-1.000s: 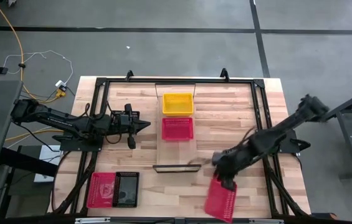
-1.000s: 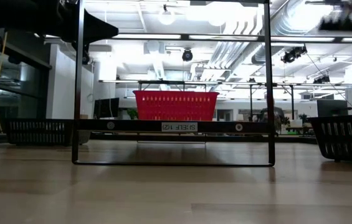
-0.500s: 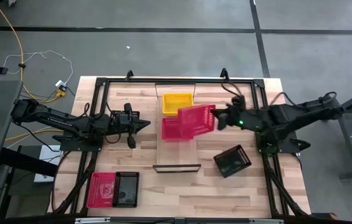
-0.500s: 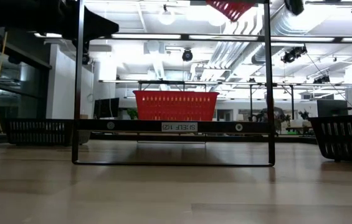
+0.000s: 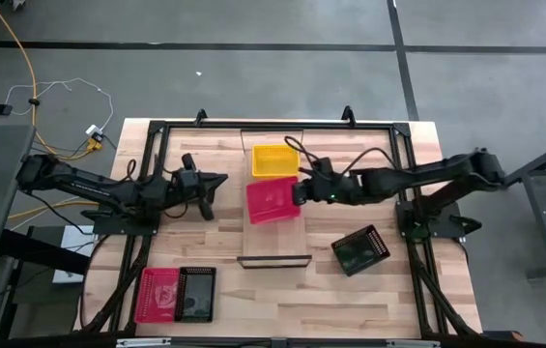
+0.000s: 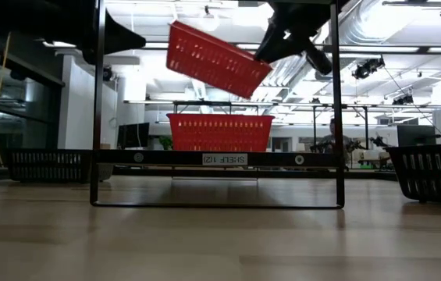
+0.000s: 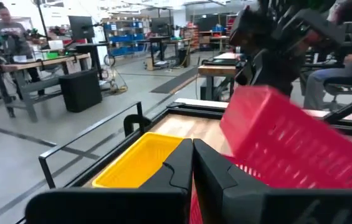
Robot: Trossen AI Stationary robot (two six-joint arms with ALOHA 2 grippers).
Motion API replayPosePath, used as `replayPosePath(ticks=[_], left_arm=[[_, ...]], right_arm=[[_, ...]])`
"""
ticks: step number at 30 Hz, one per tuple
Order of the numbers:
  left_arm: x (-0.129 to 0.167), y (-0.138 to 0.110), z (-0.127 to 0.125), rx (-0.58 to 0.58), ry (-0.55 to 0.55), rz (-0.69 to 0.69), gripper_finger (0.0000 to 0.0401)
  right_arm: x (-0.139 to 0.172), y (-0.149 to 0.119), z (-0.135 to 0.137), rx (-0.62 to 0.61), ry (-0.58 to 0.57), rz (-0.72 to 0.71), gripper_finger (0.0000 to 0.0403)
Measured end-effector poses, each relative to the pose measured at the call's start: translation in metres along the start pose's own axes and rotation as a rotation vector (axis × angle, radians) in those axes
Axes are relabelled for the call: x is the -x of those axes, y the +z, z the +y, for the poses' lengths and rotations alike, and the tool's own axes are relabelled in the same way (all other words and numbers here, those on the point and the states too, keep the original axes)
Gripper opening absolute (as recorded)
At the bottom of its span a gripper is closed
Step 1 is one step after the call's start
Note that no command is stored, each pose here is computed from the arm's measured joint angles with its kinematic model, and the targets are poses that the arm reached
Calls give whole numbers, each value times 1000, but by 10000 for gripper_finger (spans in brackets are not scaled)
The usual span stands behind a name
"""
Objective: Stack baskets on shelf by color
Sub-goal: Stack the right red bin on the red bin on the shelf
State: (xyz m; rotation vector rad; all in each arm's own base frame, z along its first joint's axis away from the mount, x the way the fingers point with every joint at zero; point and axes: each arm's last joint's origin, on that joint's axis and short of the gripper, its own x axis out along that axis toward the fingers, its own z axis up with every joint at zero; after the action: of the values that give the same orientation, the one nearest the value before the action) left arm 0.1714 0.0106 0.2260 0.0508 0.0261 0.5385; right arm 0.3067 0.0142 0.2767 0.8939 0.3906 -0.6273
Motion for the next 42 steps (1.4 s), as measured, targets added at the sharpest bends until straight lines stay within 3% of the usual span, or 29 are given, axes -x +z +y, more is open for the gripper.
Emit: replayPosePath(ticks=[8,29,42], left_arm=[[7,4,-2,-3,-35,-14,0],[7,4,-3,0,-40,-16,0],[7,4,-3,-1,-40,-16,0]], right_arm=[[-3,-6,-13,-59,-150,-23,0],[-8,-11,-16,-68,-179,28,2],[-8,-11,-16,-61,-176,28,112]])
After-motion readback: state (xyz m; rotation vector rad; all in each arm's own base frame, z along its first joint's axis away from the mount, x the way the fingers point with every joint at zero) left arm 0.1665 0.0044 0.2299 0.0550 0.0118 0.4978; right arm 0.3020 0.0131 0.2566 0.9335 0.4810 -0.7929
